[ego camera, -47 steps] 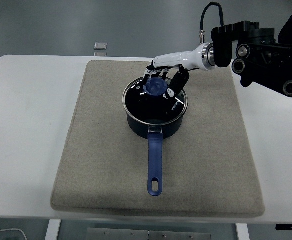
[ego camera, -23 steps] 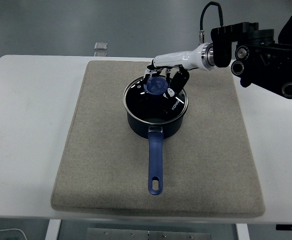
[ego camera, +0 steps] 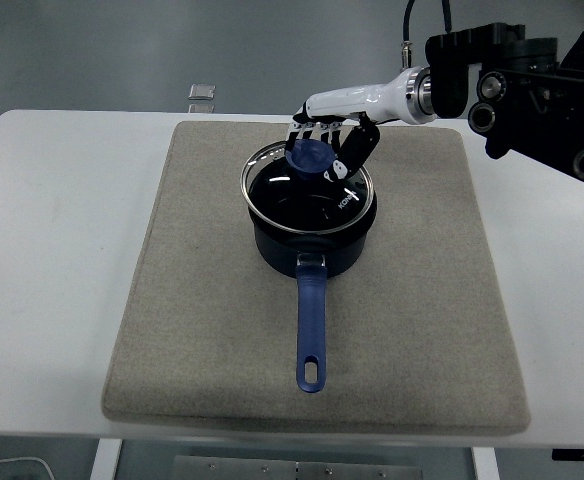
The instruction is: Lift the pot lid and place it to the right of the pot.
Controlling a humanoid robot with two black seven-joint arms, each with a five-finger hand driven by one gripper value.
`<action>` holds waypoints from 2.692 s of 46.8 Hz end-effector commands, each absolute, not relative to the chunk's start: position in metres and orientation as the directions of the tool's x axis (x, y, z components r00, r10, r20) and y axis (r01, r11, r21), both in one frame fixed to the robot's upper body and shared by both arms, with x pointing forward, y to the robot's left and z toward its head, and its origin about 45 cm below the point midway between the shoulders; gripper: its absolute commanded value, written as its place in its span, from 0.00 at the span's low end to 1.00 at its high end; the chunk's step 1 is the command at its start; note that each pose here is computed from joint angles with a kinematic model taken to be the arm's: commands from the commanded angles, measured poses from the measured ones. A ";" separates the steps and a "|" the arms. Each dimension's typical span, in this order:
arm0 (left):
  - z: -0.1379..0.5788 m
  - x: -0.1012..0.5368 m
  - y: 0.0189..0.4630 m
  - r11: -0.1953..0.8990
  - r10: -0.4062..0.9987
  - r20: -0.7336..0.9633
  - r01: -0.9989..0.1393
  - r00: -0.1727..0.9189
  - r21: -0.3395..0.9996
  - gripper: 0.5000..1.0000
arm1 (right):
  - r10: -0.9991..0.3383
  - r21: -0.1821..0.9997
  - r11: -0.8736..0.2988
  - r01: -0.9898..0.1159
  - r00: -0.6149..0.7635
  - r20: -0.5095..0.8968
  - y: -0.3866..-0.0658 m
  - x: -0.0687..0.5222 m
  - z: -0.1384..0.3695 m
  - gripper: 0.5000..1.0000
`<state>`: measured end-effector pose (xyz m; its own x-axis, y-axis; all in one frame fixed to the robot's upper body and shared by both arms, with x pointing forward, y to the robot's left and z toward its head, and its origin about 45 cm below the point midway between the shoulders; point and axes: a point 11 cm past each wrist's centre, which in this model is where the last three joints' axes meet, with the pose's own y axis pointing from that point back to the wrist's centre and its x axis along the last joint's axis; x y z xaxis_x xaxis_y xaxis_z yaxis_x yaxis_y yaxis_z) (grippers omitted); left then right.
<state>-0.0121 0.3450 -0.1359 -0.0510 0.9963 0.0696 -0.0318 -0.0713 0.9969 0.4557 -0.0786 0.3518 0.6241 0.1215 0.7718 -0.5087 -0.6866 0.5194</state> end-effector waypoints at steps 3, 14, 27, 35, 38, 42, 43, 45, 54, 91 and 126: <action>-0.136 -0.012 0.345 -0.072 0.996 0.070 -0.032 -0.051 0.997 1.00 | 0.122 0.510 -0.690 -0.514 0.612 0.782 -0.078 0.457 0.361 0.00; -0.136 -0.012 0.345 -0.070 0.996 0.069 -0.032 -0.051 0.997 1.00 | 0.110 0.494 -0.682 -0.539 0.592 0.798 -0.089 0.462 0.376 0.00; -0.136 -0.012 0.345 -0.072 0.996 0.070 -0.032 -0.051 0.997 1.00 | 0.111 0.513 -0.641 -0.571 0.592 0.798 -0.123 0.470 0.402 0.00; -0.136 -0.012 0.345 -0.072 0.996 0.070 -0.032 -0.051 0.997 1.00 | 0.103 0.521 -0.609 -0.598 0.591 0.800 -0.144 0.474 0.406 0.00; -0.136 -0.012 0.345 -0.070 0.996 0.069 -0.032 -0.051 0.997 1.00 | 0.094 0.521 -0.597 -0.610 0.592 0.800 -0.153 0.475 0.408 0.00; -0.136 -0.012 0.345 -0.072 0.996 0.070 -0.032 -0.051 0.997 1.00 | 0.090 0.526 -0.586 -0.617 0.595 0.798 -0.161 0.476 0.408 0.00; -0.136 -0.012 0.345 -0.072 0.996 0.070 -0.032 -0.051 0.997 1.00 | 0.091 0.529 -0.582 -0.617 0.597 0.797 -0.163 0.476 0.407 0.00; -0.136 -0.012 0.345 -0.070 0.996 0.069 -0.032 -0.051 0.997 1.00 | 0.095 0.538 -0.573 -0.618 0.603 0.792 -0.166 0.476 0.403 0.00; -0.136 -0.012 0.345 -0.070 0.996 0.069 -0.032 -0.051 0.997 1.00 | 0.074 0.552 -0.527 -0.646 0.612 0.788 -0.194 0.480 0.396 0.00; -0.136 -0.012 0.345 -0.072 0.996 0.070 -0.032 -0.051 0.997 1.00 | 0.025 0.608 -0.397 -0.687 0.655 0.756 -0.253 0.473 0.290 0.00; -0.136 -0.012 0.345 -0.072 0.996 0.070 -0.032 -0.051 0.997 1.00 | -0.005 0.603 -0.409 -0.685 0.663 0.749 -0.248 0.466 0.265 0.03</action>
